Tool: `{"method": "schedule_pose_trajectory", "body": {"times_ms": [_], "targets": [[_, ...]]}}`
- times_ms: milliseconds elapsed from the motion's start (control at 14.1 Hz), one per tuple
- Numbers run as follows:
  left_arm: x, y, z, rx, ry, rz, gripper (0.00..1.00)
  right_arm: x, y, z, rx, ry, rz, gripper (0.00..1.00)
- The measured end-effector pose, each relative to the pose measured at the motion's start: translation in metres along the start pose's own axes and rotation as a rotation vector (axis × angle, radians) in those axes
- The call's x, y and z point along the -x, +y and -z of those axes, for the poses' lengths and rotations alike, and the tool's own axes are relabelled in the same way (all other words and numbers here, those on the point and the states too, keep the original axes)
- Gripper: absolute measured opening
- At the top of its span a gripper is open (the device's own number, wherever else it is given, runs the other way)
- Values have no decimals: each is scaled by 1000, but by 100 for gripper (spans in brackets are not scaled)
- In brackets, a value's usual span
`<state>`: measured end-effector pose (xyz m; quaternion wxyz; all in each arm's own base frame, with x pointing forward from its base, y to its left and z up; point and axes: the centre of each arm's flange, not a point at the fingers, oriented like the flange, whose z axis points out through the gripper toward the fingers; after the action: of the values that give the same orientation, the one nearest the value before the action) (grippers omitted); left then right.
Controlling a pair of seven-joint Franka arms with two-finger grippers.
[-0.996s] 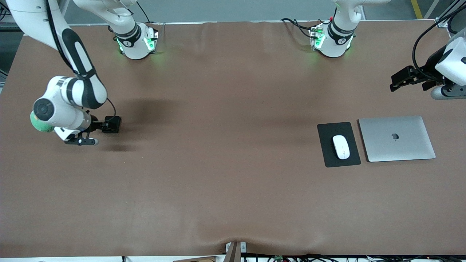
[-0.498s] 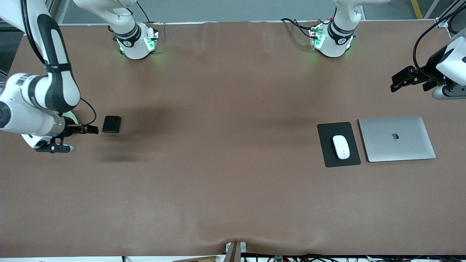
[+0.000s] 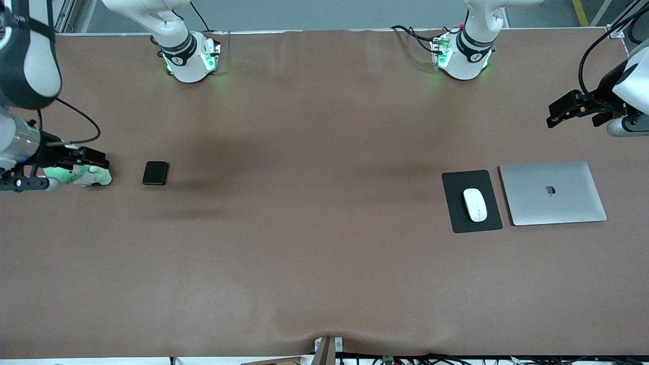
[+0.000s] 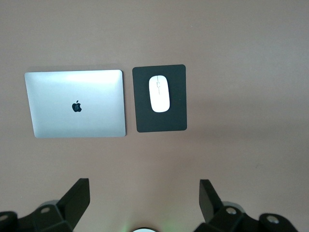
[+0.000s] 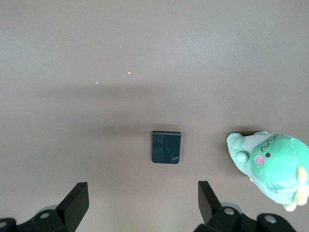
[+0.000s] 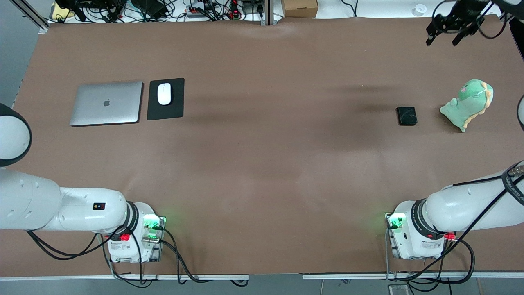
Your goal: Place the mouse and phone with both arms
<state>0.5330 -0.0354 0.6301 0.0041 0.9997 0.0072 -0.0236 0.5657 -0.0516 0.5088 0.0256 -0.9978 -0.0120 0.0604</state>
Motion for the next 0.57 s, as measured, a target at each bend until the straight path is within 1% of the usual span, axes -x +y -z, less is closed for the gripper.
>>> {"method": "schedule_pose_trajectory", "body": {"times_ms": [142,284,498,569], "targets": [[0,-1,0,0,0,2,100,5,-18,46,2,12,33,100],[0,-1,0,0,0,2,100,14,-25,91,4,20,42,100],[0,-1,0,0,0,2,100,22,-16,128,7,61,26,100],[0,-1,0,0,0,2,100,25,-14,135,7,62,23,100]]}}
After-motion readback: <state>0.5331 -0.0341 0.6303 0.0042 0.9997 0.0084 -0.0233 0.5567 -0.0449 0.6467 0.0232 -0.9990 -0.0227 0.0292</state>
